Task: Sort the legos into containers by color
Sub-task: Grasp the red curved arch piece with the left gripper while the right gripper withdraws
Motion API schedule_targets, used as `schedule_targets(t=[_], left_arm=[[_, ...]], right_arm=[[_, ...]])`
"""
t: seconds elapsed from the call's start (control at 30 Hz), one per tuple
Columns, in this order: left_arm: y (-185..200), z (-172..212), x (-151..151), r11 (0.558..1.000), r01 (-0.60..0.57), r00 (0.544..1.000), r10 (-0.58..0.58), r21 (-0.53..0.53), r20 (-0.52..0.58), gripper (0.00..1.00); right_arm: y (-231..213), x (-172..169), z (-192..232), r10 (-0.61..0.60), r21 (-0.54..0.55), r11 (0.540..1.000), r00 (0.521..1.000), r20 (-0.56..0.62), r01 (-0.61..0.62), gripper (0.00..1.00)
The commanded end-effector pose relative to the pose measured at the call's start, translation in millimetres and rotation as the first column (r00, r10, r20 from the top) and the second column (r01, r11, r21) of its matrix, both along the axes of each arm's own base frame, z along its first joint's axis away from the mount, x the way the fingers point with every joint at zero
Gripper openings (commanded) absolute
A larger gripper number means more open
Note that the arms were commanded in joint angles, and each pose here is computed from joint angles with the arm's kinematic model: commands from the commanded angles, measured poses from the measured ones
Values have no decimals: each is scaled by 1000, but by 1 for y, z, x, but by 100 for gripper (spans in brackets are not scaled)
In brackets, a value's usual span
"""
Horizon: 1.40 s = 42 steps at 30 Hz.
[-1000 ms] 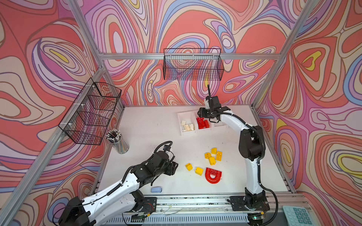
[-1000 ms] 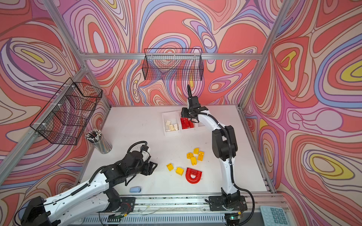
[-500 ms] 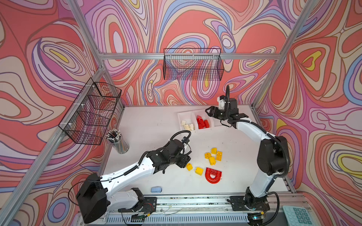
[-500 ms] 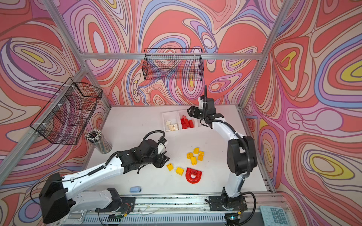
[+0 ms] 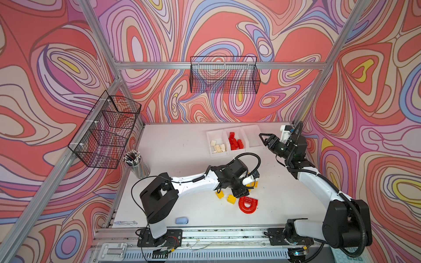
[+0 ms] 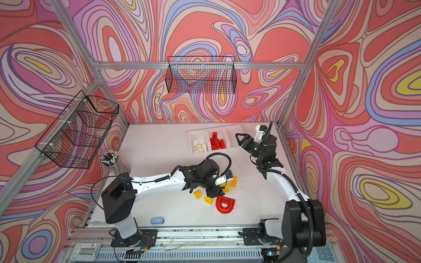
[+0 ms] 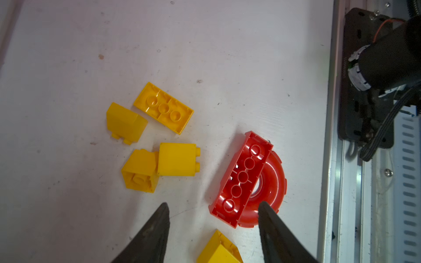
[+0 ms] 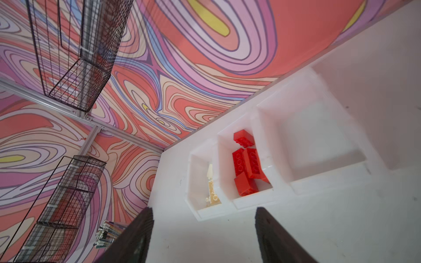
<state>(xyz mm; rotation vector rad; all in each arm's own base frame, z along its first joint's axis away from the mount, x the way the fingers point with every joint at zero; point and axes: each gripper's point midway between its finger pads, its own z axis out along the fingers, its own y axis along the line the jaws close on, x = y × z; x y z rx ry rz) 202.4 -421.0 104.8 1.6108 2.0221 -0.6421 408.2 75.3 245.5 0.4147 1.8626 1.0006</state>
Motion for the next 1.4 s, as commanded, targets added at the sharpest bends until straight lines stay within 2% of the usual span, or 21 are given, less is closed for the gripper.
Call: schedule_targets(t=[0.0, 0.3, 0.73, 1.03, 1.2, 1.37], left_arm=[[-8, -8, -17, 989, 145, 989, -145, 4, -22, 61], [-16, -37, -42, 964, 261, 965, -259, 44, -45, 66], [-17, -76, -28, 949, 266, 962, -271, 167, 11, 67], [-11, -94, -32, 937, 276, 961, -275, 213, -35, 50], [-10, -93, -29, 941, 263, 964, -266, 214, -19, 28], [-9, -84, -26, 948, 245, 967, -253, 204, 14, 20]], right_arm=[[-10, -10, -2, -7, 73, 997, 1000, -3, 7, 74], [-22, -22, -25, -19, 73, 997, 999, -35, 22, 74], [-24, -23, -29, -24, 41, 999, 999, -28, 26, 74], [-23, -22, -32, -24, 39, 999, 999, -29, 25, 73], [-23, -22, -32, -21, 46, 999, 999, -30, 23, 73], [-23, -23, -30, -20, 48, 999, 999, -25, 21, 73]])
